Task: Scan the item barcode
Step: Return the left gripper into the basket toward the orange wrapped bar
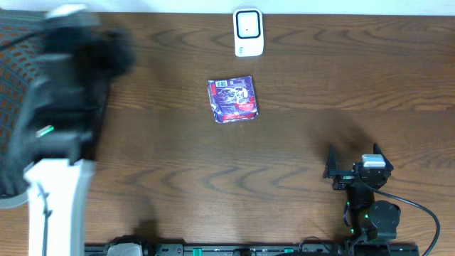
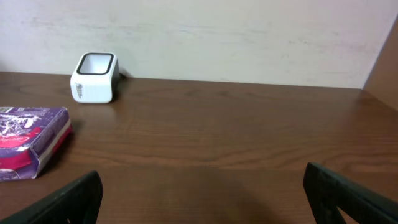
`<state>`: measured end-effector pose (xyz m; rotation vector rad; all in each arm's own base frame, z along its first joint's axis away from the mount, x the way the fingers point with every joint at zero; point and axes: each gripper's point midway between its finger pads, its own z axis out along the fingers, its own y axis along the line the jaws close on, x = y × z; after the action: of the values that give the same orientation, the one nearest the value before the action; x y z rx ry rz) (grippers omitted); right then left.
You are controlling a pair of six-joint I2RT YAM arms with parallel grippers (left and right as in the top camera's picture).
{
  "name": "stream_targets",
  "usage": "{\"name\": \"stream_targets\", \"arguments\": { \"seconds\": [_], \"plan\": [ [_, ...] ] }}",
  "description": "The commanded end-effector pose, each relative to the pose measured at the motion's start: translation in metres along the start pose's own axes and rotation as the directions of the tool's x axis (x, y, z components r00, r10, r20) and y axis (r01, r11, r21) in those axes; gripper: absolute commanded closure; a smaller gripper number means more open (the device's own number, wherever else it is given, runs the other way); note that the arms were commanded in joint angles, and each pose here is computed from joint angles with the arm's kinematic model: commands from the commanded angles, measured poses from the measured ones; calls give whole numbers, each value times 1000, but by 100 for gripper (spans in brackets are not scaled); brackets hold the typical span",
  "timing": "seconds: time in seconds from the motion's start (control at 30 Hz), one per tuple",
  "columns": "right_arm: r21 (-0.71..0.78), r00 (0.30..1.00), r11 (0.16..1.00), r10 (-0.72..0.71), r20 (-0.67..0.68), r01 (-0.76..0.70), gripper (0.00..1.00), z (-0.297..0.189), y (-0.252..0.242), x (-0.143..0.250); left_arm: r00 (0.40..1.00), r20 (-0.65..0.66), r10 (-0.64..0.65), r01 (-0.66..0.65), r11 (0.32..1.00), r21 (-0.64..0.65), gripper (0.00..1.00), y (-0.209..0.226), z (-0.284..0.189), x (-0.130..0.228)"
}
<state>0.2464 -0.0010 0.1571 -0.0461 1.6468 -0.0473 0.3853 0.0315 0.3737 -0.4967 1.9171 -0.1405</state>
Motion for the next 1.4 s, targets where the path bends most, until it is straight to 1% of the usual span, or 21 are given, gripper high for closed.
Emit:
{"name": "stream_targets", "arguments": {
  "seconds": [0.0, 0.07, 0.17, 0.23, 0.3, 0.33, 0.5, 0.63, 0.67, 0.77, 0.8, 0.83, 0.93, 1.0, 1.1, 1.2, 1.27, 1.33, 1.37],
  "plan": [
    [-8, 1000, 1000, -5, 1, 5, 1, 0, 2, 1, 992, 110, -58, 86, 960, -265, 33, 101, -14, -37],
    [-8, 1000, 1000, -6, 1, 6, 1, 0, 2, 1, 986, 124, -113, 154, 907, -393, 33, 157, -23, -39],
    [-8, 1000, 1000, -6, 0, 6, 1, 0, 2, 1, 959, 126, -253, 280, 788, -548, 32, 230, -34, -21],
    [-8, 1000, 1000, -5, 1, 5, 1, 0, 2, 1, 914, 155, -375, 386, 689, -613, 31, 265, -40, -3],
    [-8, 1000, 1000, -6, 1, 6, 1, 0, 2, 1, 868, 162, -470, 446, 595, -668, 32, 291, -42, 18],
    [-8, 1000, 1000, -6, 1, 6, 1, 0, 2, 1, 853, 144, -502, 447, 561, -697, 31, 303, -41, 31],
    [-8, 1000, 1000, -6, 1, 6, 1, 0, 2, 1, 793, 8, -610, 379, 482, -790, 31, 329, -22, 86],
    [-8, 1000, 1000, -6, 1, 6, 1, 0, 2, 1, 709, -110, -697, 290, 430, -855, 31, 340, -11, 136],
    [-8, 1000, 1000, -6, 1, 6, 1, 0, 2, 1, 689, -115, -716, 273, 403, -874, 31, 343, -12, 147],
    [-8, 1000, 1000, -6, 1, 6, 1, 0, 2, 1, 628, -82, -774, 213, 272, -939, 31, 356, -19, 181],
    [-8, 1000, 1000, -6, 0, 6, 1, 0, 2, 1, 613, -75, -786, 198, 245, -949, 31, 359, -20, 190],
    [-8, 1000, 1000, -6, 1, 6, 1, 0, 2, 1, 600, -79, -796, 184, 233, -955, 31, 360, -18, 198],
    [-8, 1000, 1000, -6, 1, 6, 1, 0, 2, 1, 573, -102, -813, 150, 227, -962, 31, 365, -14, 217],
    [-8, 1000, 1000, -6, 1, 6, 1, 0, 2, 1, 554, -115, -824, 138, 227, -964, 31, 365, -11, 227],
    [-8, 1000, 1000, -6, 1, 6, 1, 0, 2, 1, 509, -137, -850, 135, 236, -962, 31, 363, -5, 243],
    [-8, 1000, 1000, -6, 1, 6, 1, 0, 2, 1, 446, -162, -880, 149, 252, -956, 31, 355, 2, 259],
    [-8, 1000, 1000, -6, 1, 6, 1, 0, 2, 1, 423, -171, -890, 165, 261, -951, 31, 353, 8, 266],
    [-8, 1000, 1000, -6, 1, 6, 1, 0, 2, 1, 406, -204, -891, 183, 298, -937, 31, 351, 17, 272],
    [-8, 1000, 1000, -6, 1, 6, 1, 0, 2, 1, 404, -228, -886, 197, 328, -924, 31, 350, 24, 273]
  ]
}}
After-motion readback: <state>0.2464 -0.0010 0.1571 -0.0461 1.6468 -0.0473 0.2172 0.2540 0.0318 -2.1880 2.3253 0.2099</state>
